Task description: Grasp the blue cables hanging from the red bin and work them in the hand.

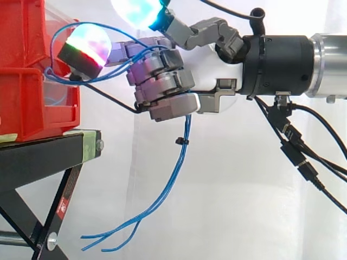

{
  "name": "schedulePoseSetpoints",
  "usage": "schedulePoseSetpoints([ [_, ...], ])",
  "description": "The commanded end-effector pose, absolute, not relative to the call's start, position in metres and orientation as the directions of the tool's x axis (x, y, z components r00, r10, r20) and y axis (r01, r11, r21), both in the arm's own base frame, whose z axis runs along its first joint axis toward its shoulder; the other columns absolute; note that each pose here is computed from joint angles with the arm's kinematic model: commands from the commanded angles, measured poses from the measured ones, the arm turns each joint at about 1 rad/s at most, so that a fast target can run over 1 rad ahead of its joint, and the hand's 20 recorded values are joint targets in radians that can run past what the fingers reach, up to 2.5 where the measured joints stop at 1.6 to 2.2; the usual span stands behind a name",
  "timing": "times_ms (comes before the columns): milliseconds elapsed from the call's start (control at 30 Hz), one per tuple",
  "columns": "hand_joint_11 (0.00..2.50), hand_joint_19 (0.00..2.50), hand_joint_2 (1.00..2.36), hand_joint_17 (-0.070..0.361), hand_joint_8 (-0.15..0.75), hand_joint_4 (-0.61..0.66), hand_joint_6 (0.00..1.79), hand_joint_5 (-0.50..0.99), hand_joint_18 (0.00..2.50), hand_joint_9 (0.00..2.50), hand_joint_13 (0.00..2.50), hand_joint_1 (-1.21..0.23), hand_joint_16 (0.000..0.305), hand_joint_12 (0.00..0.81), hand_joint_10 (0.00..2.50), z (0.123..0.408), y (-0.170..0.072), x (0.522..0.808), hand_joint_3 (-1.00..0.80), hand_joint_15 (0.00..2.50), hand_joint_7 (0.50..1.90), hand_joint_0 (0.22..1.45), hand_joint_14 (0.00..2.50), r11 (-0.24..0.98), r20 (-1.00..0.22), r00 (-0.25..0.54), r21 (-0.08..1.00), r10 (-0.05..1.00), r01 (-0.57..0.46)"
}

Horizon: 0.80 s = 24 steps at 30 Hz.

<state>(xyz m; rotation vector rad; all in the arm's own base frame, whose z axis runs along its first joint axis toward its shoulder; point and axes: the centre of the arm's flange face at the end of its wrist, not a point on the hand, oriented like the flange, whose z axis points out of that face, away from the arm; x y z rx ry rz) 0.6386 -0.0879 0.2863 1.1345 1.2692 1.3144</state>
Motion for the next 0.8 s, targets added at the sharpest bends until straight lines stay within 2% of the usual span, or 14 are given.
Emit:
schedulePoseSetpoints([
  [0, 1.93, 1.29, 1.00, 0.103, 0.373, 0.21, 0.09, 0.47, 1.41, 0.76, 0.87, -0.66, 0.046, 0.425, 2.50, 0.286, -0.091, 0.639, -0.97, 1.53, 1.36, 0.89, 2.50, -0.003, 0.001, -0.087, 1.000, 0.996, -0.030],
  [300, 1.98, 1.28, 1.00, 0.105, 0.375, 0.21, 0.08, 0.49, 1.43, 0.79, 0.89, -0.66, 0.046, 0.422, 2.50, 0.286, -0.096, 0.639, -0.99, 1.53, 1.37, 0.88, 2.50, 0.000, -0.001, -0.032, 1.000, 0.999, -0.031],
  [433, 1.97, 1.28, 1.00, 0.103, 0.375, 0.21, 0.06, 0.48, 1.42, 0.77, 0.89, -0.65, 0.046, 0.433, 2.50, 0.284, -0.102, 0.639, -0.99, 1.57, 1.38, 0.87, 2.50, 0.001, -0.001, 0.032, 1.000, 0.999, -0.024],
  [500, 1.97, 1.27, 1.00, 0.103, 0.376, 0.22, 0.06, 0.47, 1.42, 0.77, 0.89, -0.65, 0.046, 0.432, 2.50, 0.284, -0.109, 0.638, -0.99, 1.56, 1.38, 0.87, 2.50, 0.002, 0.001, 0.101, 1.000, 0.995, -0.023],
  [667, 1.95, 1.27, 1.00, 0.103, 0.375, 0.22, 0.06, 0.47, 1.42, 0.77, 0.89, -0.65, 0.046, 0.432, 2.50, 0.285, -0.113, 0.638, -0.98, 1.55, 1.37, 0.86, 2.50, 0.001, 0.002, 0.142, 1.000, 0.990, -0.024],
  [767, 1.95, 1.27, 1.00, 0.102, 0.377, 0.21, 0.05, 0.48, 1.42, 0.77, 0.89, -0.65, 0.045, 0.422, 2.50, 0.284, -0.114, 0.638, -0.92, 1.54, 1.37, 0.89, 2.50, 0.002, 0.002, 0.148, 1.000, 0.989, -0.023],
])
